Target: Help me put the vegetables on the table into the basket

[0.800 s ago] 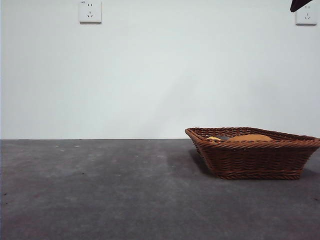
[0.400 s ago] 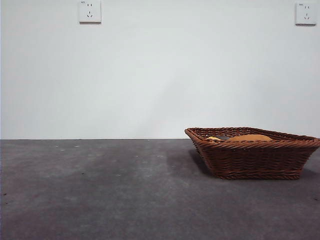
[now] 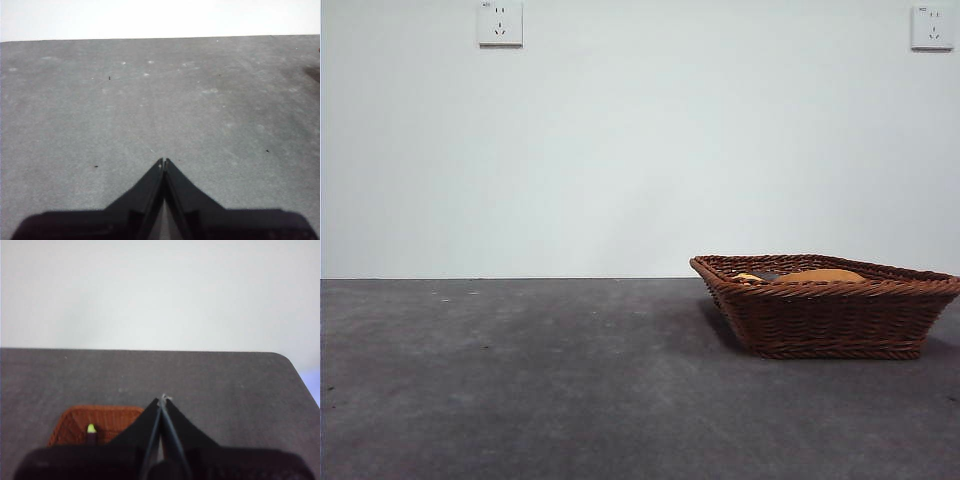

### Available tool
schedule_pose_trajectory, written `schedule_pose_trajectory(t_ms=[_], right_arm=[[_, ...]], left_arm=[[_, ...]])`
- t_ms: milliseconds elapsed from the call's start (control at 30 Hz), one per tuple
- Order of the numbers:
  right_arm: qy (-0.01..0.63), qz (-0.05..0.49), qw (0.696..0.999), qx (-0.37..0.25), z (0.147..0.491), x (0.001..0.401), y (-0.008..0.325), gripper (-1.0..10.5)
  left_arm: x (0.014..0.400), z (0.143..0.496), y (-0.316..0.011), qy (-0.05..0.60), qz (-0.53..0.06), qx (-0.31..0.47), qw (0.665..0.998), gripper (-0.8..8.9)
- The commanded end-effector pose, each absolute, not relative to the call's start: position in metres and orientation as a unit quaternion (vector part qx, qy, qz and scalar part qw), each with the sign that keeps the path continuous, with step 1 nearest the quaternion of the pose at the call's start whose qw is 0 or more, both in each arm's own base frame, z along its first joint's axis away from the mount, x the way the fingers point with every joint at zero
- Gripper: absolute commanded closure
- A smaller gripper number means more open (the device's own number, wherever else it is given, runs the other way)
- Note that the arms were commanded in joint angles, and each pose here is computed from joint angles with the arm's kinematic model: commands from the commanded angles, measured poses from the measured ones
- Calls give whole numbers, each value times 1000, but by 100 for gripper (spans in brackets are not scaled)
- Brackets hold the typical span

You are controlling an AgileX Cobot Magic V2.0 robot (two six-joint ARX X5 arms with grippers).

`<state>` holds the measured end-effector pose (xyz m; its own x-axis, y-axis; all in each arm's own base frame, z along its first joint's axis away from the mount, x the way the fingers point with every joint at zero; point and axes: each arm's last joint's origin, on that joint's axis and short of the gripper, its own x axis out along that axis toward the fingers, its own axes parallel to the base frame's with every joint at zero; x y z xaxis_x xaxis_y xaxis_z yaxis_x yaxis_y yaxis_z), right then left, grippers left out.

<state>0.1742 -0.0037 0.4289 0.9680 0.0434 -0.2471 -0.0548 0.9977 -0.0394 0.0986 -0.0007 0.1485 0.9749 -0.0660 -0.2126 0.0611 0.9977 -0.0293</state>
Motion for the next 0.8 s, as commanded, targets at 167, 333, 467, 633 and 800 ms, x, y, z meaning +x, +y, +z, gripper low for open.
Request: schedule_pose_trajectory(t_ms=[167, 333, 467, 633, 800], right_arm=[[113, -6, 993, -36, 335, 133, -6, 946], [75, -14, 996, -36, 255, 115, -6, 946], [79, -12, 996, -35, 200, 104, -5, 946], [105, -11, 994, -34, 155, 100, -5, 946], [102, -12, 994, -35, 149, 98, -5, 946]], left_arm=[[99, 145, -1, 111, -32, -14, 993, 817], [99, 145, -1, 111, -32, -14, 993, 817], [99, 145, -1, 111, -32, -14, 993, 817], [99, 145, -1, 112, -32, -14, 993, 817], [99, 145, -1, 112, -32, -14, 993, 817]])
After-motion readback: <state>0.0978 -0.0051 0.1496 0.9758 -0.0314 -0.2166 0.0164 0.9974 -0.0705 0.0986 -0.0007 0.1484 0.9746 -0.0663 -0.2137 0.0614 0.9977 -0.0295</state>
